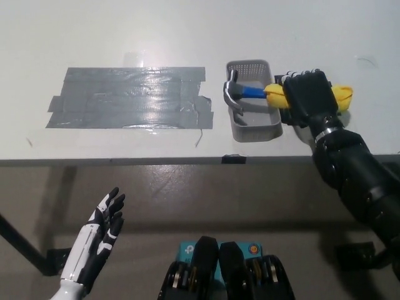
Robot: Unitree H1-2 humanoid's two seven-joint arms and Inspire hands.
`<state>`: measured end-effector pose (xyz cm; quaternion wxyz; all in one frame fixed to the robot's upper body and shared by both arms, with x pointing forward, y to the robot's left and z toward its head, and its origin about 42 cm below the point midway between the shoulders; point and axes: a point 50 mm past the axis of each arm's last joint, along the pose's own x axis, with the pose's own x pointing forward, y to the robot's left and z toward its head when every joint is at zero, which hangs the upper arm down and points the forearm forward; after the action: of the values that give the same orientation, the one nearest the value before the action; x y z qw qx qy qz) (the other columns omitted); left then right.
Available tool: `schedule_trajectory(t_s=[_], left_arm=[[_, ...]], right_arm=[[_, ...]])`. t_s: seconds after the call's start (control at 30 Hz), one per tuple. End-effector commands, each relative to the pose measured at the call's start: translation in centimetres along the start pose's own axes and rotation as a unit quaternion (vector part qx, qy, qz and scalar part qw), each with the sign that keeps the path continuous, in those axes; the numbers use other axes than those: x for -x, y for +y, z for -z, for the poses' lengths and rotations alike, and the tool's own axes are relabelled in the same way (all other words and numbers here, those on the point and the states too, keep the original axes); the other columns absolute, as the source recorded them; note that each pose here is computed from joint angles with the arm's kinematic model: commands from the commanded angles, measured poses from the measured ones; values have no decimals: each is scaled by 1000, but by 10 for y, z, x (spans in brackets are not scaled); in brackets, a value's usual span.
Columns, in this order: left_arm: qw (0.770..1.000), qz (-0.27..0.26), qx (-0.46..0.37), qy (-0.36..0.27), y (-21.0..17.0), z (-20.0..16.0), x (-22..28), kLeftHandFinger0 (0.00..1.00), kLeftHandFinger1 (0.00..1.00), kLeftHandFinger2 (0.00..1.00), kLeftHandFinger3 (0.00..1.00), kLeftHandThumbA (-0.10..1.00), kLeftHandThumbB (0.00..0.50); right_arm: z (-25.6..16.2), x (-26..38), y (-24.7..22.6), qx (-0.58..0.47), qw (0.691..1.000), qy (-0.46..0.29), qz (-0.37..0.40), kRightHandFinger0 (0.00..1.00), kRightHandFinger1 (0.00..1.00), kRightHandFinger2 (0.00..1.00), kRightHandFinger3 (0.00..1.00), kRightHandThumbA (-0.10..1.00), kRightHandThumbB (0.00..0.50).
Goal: The robot picks the hammer with right hand and hits the black area on the desk and places it back.
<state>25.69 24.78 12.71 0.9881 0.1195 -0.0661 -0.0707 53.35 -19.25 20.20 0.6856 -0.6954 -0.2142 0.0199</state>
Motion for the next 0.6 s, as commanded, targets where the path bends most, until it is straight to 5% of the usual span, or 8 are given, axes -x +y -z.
schedule_trajectory(t_s=[0.0,0.07,0.17,0.27,0.3,0.37,0.43,0.57], left_arm=[[999,-2,-11,-32,12,-10,1,1000,1000,1000,1000,907,172],[999,-2,-11,-32,12,-11,1,1000,1000,1000,1000,902,156],[999,-1,-12,-33,13,-12,1,1000,1000,1000,1000,900,147],[999,-1,-13,-33,13,-12,1,1000,1000,1000,1000,902,146],[999,-1,-11,-35,12,-12,0,1000,1000,1000,1000,896,136],[999,-1,-14,-36,12,-14,-1,1000,1000,1000,1000,899,136],[999,-1,-15,-36,13,-14,-1,1000,1000,1000,1000,901,136],[999,0,-9,-36,12,-14,-3,1000,1000,1000,1000,902,137]], right_arm=[[8,-39,-73,0,981,-91,174,0,102,515,259,-100,255],[14,-37,-73,-22,982,-77,170,0,122,529,323,-100,270],[26,-34,-79,-103,980,-46,163,0,129,517,126,-100,236],[27,-34,-80,-107,980,-46,163,0,139,537,113,-100,236],[35,-39,-90,-194,970,-22,146,0,268,748,86,-100,121],[39,-50,-112,-290,953,23,84,21,495,869,599,-100,84],[39,-50,-113,-292,952,23,82,16,523,870,897,-100,82],[53,-68,-179,-491,868,68,-20,4,542,852,855,-100,93]])
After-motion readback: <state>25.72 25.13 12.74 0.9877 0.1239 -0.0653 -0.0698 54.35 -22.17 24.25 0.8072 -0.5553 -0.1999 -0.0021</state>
